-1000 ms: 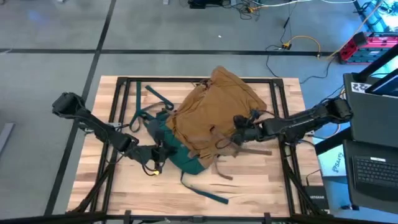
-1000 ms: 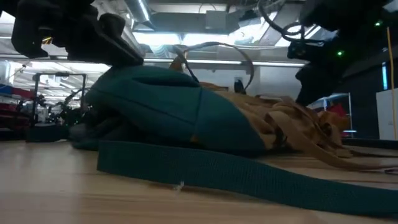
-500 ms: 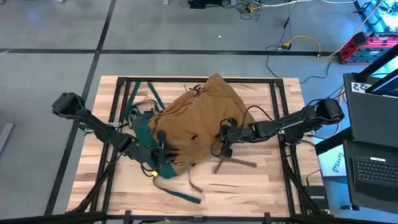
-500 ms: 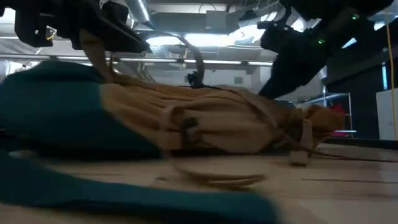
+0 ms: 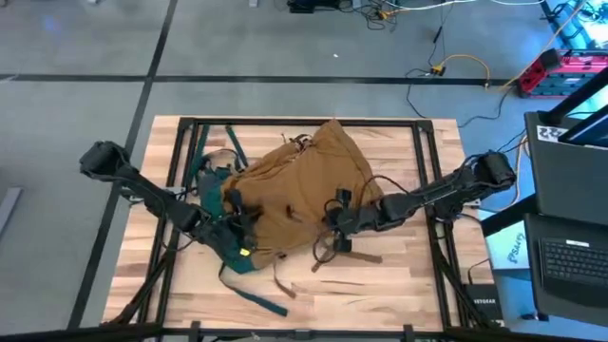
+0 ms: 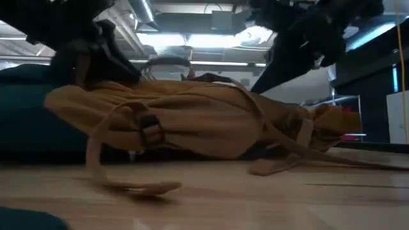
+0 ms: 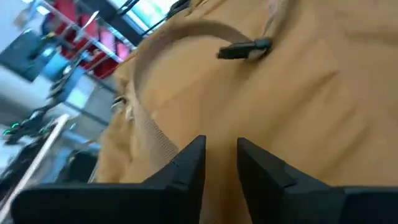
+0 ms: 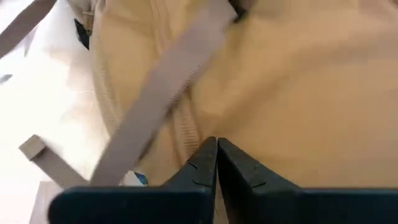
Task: Unpack backpack
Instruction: Open the brown backpack
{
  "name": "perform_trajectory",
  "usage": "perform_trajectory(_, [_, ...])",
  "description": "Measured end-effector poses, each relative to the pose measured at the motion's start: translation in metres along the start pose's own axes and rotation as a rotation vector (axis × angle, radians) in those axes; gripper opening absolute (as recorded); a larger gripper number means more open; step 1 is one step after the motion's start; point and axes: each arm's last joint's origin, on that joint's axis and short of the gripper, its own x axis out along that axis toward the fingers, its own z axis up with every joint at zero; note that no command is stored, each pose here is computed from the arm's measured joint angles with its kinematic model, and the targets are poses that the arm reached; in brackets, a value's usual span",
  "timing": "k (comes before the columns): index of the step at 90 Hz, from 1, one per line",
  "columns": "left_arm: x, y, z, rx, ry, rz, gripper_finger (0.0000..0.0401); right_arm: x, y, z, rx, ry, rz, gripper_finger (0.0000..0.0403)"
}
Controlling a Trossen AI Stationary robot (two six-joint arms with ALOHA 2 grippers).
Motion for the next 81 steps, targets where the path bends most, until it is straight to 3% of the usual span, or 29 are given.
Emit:
perform_trajectory(18, [-0.004, 0.009, -0.003, -0.015, 0.023, 0.081, 0.0076, -0.011, 0.002, 0.002, -0.063, 0.072, -0.189, 0.0000])
perform_trajectory(41, [-0.009, 0.018, -0.007, -0.053, 0.041, 0.124, 0.0076, -0.018, -0.010, -0.020, -0.007, 0.232, -0.442, 0.0000])
perform_trajectory(62, [-0.011, 0.021, -0.009, -0.068, 0.050, 0.125, 0.0076, -0.027, -0.017, -0.038, 0.063, 0.342, -0.564, 0.0000])
perform_trajectory(81, [-0.011, 0.021, -0.009, -0.071, 0.054, 0.128, 0.0076, -0.021, -0.022, -0.067, 0.166, 0.454, -0.535, 0.0000])
